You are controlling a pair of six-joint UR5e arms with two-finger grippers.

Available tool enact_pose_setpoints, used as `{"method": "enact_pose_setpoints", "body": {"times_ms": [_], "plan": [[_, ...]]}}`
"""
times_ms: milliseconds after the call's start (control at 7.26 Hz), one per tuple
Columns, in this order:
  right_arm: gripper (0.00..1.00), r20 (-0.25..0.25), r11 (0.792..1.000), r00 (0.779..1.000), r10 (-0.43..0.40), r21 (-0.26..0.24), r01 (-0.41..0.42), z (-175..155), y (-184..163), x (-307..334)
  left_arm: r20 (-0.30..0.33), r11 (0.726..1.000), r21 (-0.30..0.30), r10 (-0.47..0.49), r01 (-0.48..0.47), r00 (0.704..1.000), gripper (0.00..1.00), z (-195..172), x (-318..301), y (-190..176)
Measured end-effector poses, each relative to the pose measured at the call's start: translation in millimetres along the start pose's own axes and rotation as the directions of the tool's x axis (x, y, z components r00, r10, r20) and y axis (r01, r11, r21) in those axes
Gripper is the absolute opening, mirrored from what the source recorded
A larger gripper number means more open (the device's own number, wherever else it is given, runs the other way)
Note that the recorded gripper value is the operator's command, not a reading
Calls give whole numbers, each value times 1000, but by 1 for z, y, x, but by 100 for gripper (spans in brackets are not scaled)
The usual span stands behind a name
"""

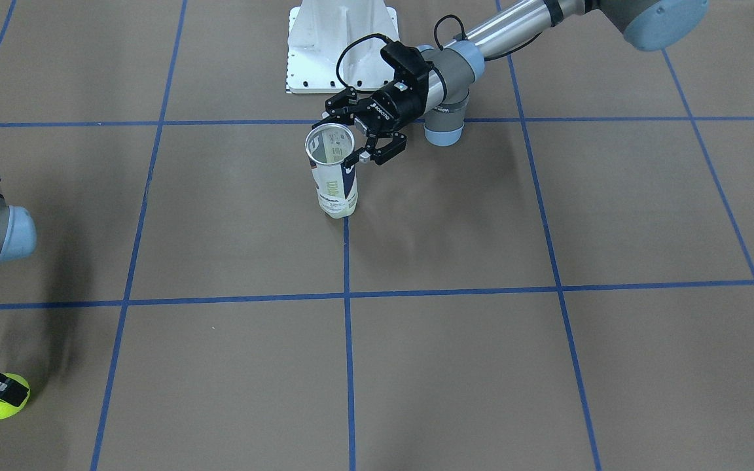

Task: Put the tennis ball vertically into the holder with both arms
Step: 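Close the right gripper on the farther ball and lift it, then carry the second ball with the right gripper above the can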

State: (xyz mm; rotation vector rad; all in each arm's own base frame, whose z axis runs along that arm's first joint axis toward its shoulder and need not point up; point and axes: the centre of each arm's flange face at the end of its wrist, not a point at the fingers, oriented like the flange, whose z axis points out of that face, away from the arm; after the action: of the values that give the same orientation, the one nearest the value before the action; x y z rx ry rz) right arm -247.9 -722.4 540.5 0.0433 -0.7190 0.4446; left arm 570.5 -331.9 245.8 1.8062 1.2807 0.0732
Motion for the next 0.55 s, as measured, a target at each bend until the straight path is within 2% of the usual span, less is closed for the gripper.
{"method": "enact_pose_setpoints", "body": {"times_ms": [138,275,551], "plan": [[0,40,999,999,25,-28,-24,-35,6,-21,0,1000,-1,0,0,1000,83,0,0,0],[0,74,995,995,64,-78,-58,-81,24,-49,-1,1000,-2,0,0,1000,83,-1,1,1],[0,145,965,969,198,-202,-167,-188,98,-116,-3,1000,-5,0,0,1000,83,-2,1,2]]}}
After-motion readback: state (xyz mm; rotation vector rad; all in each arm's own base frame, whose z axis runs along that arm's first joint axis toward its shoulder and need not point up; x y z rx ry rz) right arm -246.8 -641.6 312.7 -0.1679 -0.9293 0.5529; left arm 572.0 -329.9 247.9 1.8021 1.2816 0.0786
